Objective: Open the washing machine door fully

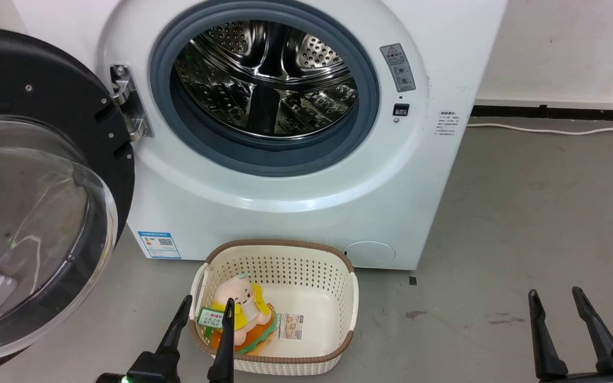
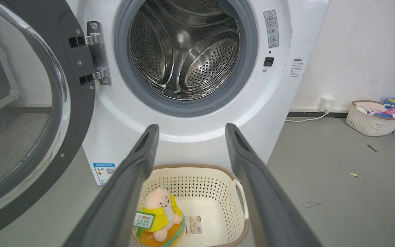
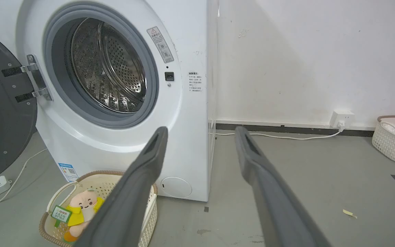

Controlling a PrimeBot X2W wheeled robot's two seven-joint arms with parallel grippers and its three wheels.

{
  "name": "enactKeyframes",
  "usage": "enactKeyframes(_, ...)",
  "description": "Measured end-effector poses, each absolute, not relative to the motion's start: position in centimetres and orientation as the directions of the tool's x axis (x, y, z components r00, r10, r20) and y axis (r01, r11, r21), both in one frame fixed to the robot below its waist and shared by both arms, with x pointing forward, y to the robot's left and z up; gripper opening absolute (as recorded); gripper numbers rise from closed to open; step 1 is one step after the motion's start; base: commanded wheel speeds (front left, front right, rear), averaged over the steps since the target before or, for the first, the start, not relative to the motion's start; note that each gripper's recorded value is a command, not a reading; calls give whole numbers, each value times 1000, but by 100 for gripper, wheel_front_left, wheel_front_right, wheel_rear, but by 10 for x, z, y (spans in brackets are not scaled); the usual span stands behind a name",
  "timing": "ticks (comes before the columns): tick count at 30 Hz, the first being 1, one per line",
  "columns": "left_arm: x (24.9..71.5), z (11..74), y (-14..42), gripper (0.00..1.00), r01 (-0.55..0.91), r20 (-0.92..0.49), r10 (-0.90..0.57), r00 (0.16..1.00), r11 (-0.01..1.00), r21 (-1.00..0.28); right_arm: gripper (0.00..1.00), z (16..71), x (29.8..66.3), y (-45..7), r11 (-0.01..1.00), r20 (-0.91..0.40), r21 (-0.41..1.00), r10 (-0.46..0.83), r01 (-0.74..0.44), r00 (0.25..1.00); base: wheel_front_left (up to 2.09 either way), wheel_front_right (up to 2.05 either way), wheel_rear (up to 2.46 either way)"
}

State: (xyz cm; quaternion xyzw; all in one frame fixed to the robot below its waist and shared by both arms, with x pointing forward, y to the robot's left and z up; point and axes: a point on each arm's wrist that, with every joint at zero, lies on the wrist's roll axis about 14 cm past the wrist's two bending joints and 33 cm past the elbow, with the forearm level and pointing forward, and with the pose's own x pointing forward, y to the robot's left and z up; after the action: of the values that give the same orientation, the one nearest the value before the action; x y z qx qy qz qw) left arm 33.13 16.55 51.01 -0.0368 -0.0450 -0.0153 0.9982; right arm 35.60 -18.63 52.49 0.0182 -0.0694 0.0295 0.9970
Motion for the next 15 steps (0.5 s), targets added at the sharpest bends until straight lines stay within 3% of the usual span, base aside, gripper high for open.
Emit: enactKeyframes(15,330,508,168,100,16,85,-11,996,998,-61,100,525,358,-181,996,139,33,72,-77,988,0,0,0)
